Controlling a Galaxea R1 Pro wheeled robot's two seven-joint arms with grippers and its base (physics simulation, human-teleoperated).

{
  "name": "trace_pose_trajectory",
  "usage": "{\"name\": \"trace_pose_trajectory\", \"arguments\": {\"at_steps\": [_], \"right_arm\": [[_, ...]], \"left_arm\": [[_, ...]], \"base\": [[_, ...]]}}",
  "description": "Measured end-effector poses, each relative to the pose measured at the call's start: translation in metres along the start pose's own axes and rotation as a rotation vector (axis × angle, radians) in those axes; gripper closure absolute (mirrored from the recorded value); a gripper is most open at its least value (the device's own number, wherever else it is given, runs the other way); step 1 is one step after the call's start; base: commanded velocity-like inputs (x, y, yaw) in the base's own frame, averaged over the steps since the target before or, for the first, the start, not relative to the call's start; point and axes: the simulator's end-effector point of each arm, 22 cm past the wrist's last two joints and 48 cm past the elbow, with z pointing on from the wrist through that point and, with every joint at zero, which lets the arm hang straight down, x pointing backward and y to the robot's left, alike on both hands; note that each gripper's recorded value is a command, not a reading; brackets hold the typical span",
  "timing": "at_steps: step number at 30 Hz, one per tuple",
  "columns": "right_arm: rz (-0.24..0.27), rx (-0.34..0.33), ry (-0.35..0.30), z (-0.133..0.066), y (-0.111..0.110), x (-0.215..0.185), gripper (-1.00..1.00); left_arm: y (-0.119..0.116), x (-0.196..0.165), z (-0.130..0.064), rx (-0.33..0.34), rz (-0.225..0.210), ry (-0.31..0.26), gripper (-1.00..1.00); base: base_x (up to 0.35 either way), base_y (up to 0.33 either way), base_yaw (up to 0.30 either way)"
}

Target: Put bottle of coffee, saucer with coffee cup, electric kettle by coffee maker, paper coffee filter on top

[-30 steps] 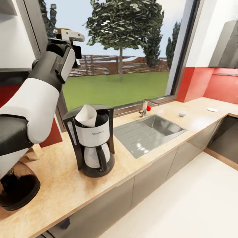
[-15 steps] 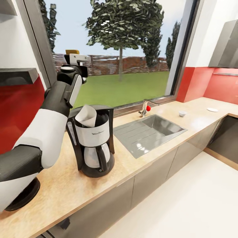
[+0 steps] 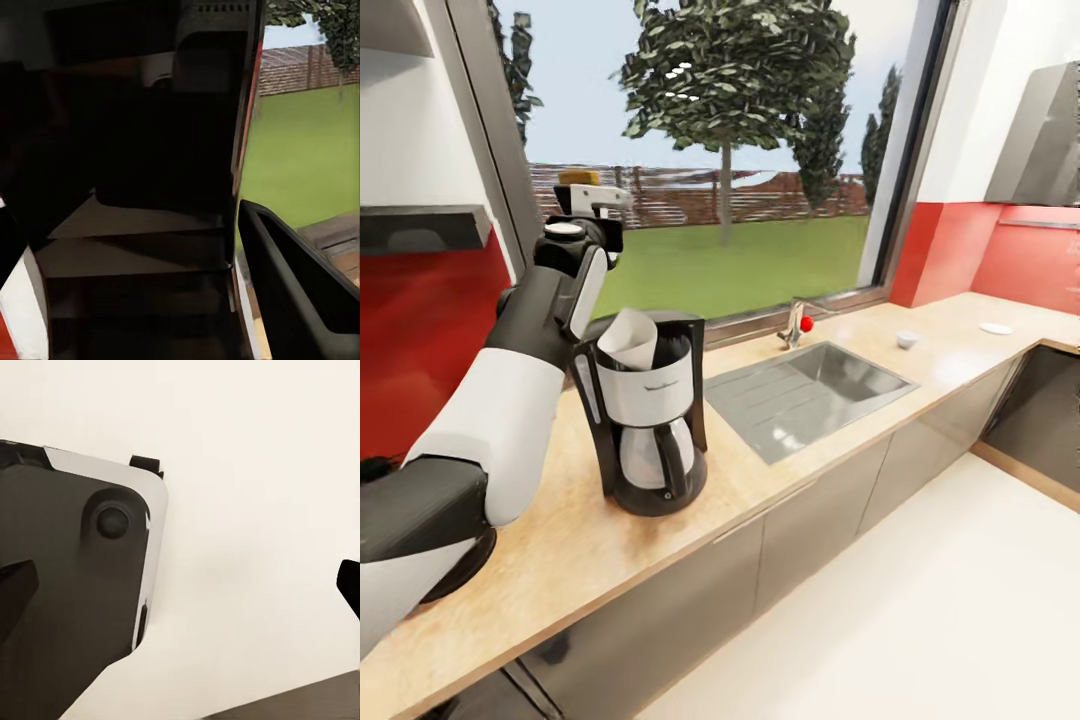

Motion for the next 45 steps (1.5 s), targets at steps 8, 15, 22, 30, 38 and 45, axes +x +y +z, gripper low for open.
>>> {"name": "trace_pose_trajectory", "arguments": {"at_steps": [8,15,22,30,38,45], "right_arm": [[0.000,0.000,0.000,0.000,0.000,0.000,-1.00],[-0.002,-0.020,-0.004,0.001,0.016,-0.002,-1.00],[-0.002,-0.023,-0.004,0.002,0.018,-0.003,-1.00],[-0.003,-0.023,-0.005,0.002,0.018,-0.003,-1.00],[-0.003,-0.024,-0.006,0.002,0.019,-0.003,-1.00],[-0.003,-0.026,-0.007,0.002,0.021,-0.004,-1.00]], "left_arm": [[0.021,0.035,0.005,-0.030,0.017,0.045,1.00],[0.066,0.092,0.003,-0.072,0.043,0.088,1.00],[0.062,0.099,0.004,-0.034,0.115,0.086,1.00],[0.129,0.185,-0.008,-0.170,0.044,0.205,1.00],[0.119,0.223,-0.022,-0.156,0.046,0.244,1.00],[0.121,0.270,-0.038,-0.168,0.037,0.233,1.00]], "base": [[-0.124,0.000,0.016],[-0.002,0.000,0.232],[0.000,0.000,0.047],[0.000,0.000,0.000],[0.000,0.000,0.000],[0.000,0.000,0.000]]}}
